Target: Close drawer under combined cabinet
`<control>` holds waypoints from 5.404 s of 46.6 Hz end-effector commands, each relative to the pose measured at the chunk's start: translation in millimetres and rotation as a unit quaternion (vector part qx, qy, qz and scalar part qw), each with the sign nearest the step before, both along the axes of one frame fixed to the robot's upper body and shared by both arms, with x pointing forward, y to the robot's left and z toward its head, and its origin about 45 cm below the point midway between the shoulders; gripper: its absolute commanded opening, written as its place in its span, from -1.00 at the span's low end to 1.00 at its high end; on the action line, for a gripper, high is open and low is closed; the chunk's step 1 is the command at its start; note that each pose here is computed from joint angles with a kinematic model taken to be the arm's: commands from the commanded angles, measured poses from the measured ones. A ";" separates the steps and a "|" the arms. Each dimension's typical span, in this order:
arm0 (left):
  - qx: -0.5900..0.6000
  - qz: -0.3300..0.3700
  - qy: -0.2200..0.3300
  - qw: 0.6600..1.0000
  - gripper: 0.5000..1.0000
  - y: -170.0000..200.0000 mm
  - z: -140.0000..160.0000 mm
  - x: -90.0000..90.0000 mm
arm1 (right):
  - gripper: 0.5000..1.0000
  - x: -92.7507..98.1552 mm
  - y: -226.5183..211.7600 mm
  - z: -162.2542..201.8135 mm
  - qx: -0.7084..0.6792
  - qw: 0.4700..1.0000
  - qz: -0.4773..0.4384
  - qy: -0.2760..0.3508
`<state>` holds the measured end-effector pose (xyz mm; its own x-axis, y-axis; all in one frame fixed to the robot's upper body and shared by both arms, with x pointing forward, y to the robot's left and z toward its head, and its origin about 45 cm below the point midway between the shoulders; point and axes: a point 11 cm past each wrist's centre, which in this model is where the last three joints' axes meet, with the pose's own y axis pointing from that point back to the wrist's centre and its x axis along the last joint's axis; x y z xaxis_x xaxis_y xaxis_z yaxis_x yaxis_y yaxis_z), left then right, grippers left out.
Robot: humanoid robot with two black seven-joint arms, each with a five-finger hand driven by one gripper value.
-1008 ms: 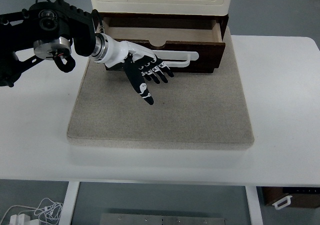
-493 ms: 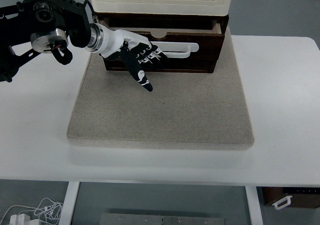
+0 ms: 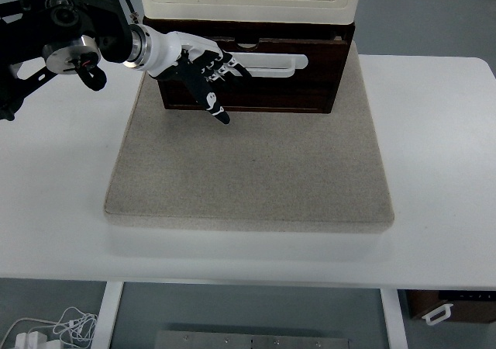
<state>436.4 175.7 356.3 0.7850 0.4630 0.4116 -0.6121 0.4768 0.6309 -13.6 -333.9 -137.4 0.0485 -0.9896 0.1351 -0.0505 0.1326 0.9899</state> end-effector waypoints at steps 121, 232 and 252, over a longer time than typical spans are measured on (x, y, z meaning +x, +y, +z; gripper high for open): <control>-0.032 0.026 -0.028 0.999 1.00 9.1 15.1 14.5 | 0.81 -0.1 0.0 0.0 0.000 1.000 -0.001 0.000; -0.678 0.400 -0.209 0.580 1.00 246.5 103.2 96.3 | 0.81 -0.1 -0.3 0.0 -0.002 1.000 0.002 0.001; -0.670 0.461 -0.104 0.573 1.00 230.0 -6.4 93.8 | 0.81 0.0 1.1 -0.1 0.003 1.000 0.002 0.000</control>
<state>531.4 407.6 363.0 -0.0336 0.6688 -0.7427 -0.9874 -0.1370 -0.0787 -13.5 -333.3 -137.5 0.0510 -0.9901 0.1307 -0.0504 0.1282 0.9905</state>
